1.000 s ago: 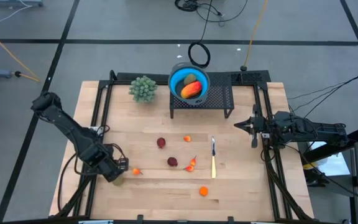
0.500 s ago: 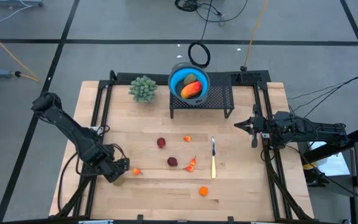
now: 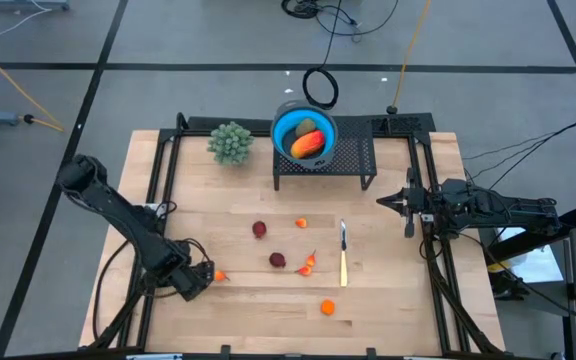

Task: Pick & Place Fruit
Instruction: Put the brown kiwi into the blue strainer bowl on the shelf

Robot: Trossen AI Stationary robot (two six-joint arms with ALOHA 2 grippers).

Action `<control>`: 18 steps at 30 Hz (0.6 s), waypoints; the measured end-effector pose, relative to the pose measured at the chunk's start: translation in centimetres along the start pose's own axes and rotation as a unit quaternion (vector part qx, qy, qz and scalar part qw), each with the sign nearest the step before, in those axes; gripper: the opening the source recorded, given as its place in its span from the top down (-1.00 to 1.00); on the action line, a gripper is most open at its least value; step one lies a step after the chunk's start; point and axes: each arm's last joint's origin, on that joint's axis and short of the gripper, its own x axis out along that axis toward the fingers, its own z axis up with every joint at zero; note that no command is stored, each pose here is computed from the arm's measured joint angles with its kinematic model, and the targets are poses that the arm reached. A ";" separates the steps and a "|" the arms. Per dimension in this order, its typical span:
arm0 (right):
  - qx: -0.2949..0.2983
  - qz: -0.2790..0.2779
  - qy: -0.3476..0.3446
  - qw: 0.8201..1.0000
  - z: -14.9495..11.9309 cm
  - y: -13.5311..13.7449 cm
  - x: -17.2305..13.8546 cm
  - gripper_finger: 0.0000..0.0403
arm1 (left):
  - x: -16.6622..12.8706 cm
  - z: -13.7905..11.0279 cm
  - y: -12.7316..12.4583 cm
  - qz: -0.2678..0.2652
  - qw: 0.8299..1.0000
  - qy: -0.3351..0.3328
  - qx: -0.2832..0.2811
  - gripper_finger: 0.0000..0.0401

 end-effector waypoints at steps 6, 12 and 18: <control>0.000 0.000 0.000 1.000 0.0 0.0 0.0 1.00 | 1.2 -0.3 -0.3 0.035 0.999 -0.001 -0.002 -0.72; 0.000 0.000 0.000 1.000 0.0 0.0 0.0 1.00 | 2.2 -0.7 -0.8 0.039 0.999 -0.004 -0.001 -0.72; 0.000 0.000 0.000 1.000 0.0 0.0 0.0 1.00 | 3.3 -0.8 -1.0 0.065 0.998 -0.016 -0.003 -0.72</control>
